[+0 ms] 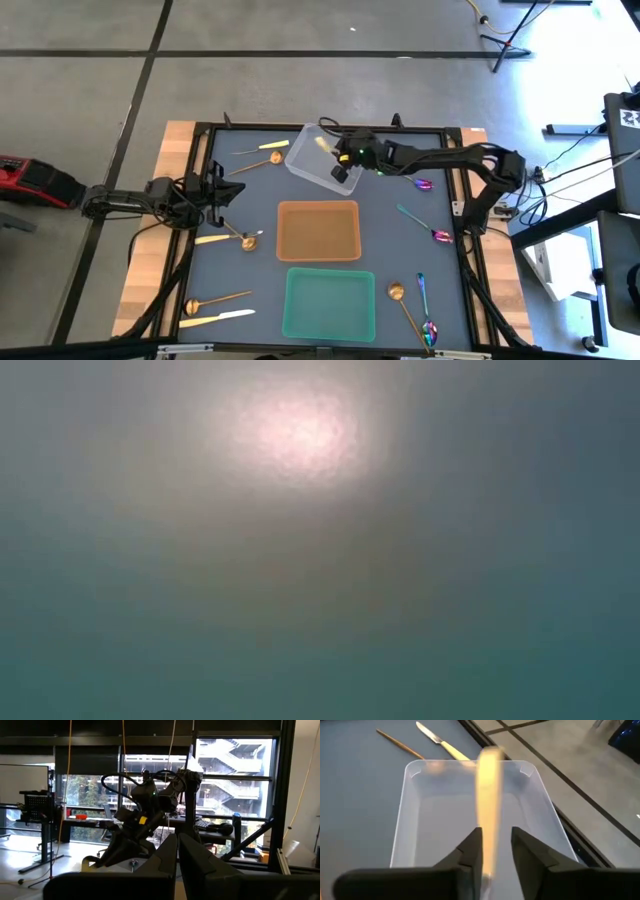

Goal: Sort silverware by color (type)
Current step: Put the yellow knife into the transparent bin, then put the purple spoon into the orange bin

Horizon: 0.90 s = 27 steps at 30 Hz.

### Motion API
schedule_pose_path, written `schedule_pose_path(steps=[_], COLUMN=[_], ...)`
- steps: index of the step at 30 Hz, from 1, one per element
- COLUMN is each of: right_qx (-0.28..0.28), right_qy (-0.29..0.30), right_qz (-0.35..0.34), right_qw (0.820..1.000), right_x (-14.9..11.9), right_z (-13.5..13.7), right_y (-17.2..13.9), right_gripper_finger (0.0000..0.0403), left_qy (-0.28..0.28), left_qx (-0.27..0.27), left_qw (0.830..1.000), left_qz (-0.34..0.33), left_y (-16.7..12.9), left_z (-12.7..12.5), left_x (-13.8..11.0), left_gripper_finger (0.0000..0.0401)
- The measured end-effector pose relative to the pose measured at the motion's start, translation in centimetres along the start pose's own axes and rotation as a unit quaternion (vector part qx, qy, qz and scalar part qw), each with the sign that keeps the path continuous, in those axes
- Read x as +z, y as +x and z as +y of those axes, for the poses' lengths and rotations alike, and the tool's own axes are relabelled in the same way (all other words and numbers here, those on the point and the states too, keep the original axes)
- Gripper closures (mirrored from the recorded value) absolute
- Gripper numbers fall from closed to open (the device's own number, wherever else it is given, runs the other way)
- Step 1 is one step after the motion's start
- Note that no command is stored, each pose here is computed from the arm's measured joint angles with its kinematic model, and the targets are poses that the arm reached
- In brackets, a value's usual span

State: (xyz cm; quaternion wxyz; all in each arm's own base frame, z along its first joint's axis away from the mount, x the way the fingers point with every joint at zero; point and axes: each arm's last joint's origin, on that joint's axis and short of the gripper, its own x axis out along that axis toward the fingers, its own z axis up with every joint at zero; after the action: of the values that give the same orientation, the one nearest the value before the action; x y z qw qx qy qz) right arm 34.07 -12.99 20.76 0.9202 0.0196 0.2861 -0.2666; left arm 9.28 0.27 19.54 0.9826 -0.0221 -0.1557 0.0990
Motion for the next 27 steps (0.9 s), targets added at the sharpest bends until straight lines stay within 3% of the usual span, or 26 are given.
schedule_pose_path(steps=[7, 15, 21, 27], right_qx=[0.012, 0.069, 0.056, 0.022], right_qy=[-0.002, -0.073, -0.082, -0.058], right_qz=[-0.016, 0.001, 0.072, 0.208], right_qw=[1.000, 0.995, 0.992, 0.976], right_x=[0.9, 2.3, 0.8, -1.8], right_z=[0.5, 3.6, 3.6, 2.6], right_y=[-1.5, -10.6, -16.0, -17.5], right_gripper_finger=[0.0242, 0.0231, 0.0230, 0.0230], left_qy=[-0.011, 0.009, 0.009, 0.009], left_qx=[0.002, 0.008, 0.012, 0.012], left_qw=[1.000, 1.000, 1.000, 1.000], left_qz=[-0.013, -0.017, -0.020, -0.019], left_y=[0.0, 0.0, 0.0, 0.0], left_z=[0.0, 0.0, 0.1, 0.1], left_x=[0.3, 0.3, 0.4, 0.4], left_gripper_finger=[0.0390, 0.0390, 0.0390, 0.0390])
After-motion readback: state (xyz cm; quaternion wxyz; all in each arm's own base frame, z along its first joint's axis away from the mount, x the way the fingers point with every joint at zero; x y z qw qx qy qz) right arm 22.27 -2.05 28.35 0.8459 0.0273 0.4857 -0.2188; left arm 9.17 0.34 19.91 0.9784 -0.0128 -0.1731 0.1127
